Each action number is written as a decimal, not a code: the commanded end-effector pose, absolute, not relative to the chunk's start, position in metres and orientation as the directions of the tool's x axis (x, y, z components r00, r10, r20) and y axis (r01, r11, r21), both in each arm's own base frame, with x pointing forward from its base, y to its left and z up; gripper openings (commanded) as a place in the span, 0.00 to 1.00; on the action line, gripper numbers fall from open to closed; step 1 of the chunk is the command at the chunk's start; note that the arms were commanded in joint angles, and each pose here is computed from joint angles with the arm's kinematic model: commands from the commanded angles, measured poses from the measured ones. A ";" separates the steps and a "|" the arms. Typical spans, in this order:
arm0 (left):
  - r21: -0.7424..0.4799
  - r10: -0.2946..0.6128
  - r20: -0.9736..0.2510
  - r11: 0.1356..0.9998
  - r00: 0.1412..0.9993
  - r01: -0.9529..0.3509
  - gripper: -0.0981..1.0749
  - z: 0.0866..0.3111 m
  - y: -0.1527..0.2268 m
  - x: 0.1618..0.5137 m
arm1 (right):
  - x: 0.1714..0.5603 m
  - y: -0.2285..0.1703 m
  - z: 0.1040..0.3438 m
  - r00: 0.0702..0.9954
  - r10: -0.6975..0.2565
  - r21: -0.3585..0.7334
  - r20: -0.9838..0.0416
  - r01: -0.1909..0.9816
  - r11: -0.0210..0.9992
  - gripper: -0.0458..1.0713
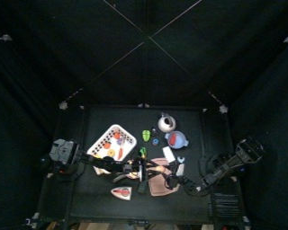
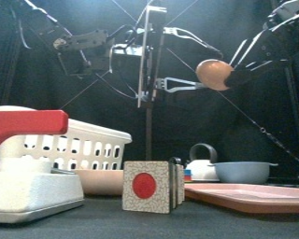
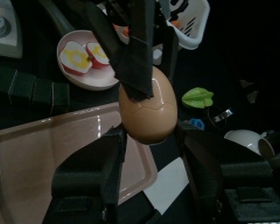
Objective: Grab egg with other hand
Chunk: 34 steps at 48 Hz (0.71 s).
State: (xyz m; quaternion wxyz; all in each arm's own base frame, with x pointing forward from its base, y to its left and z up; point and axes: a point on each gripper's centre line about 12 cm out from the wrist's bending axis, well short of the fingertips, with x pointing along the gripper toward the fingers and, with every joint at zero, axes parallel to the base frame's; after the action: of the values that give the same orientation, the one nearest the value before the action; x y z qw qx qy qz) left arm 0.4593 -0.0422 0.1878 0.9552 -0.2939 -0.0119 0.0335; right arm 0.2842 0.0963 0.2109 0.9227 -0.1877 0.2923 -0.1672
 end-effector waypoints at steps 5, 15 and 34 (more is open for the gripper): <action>-0.559 0.062 0.042 0.828 0.997 -0.028 0.76 0.201 -0.044 0.463 | 0.285 0.096 0.221 0.788 -0.411 -0.422 -0.459 0.214 0.881 0.65; -0.559 0.062 0.038 0.829 0.997 -0.030 0.72 0.200 -0.044 0.462 | 0.285 0.096 0.221 0.787 -0.410 -0.421 -0.461 0.213 0.882 0.65; -0.560 0.064 0.035 0.828 0.997 -0.034 0.70 0.198 -0.043 0.462 | 0.286 0.097 0.221 0.792 -0.404 -0.422 -0.458 0.206 0.883 0.66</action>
State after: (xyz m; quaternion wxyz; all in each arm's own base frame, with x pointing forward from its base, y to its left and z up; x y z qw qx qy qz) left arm 0.4594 -0.0429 0.1871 0.9561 -0.2913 -0.0101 0.0311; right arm 0.2839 0.0967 0.2108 0.9229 -0.1867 0.2926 -0.1669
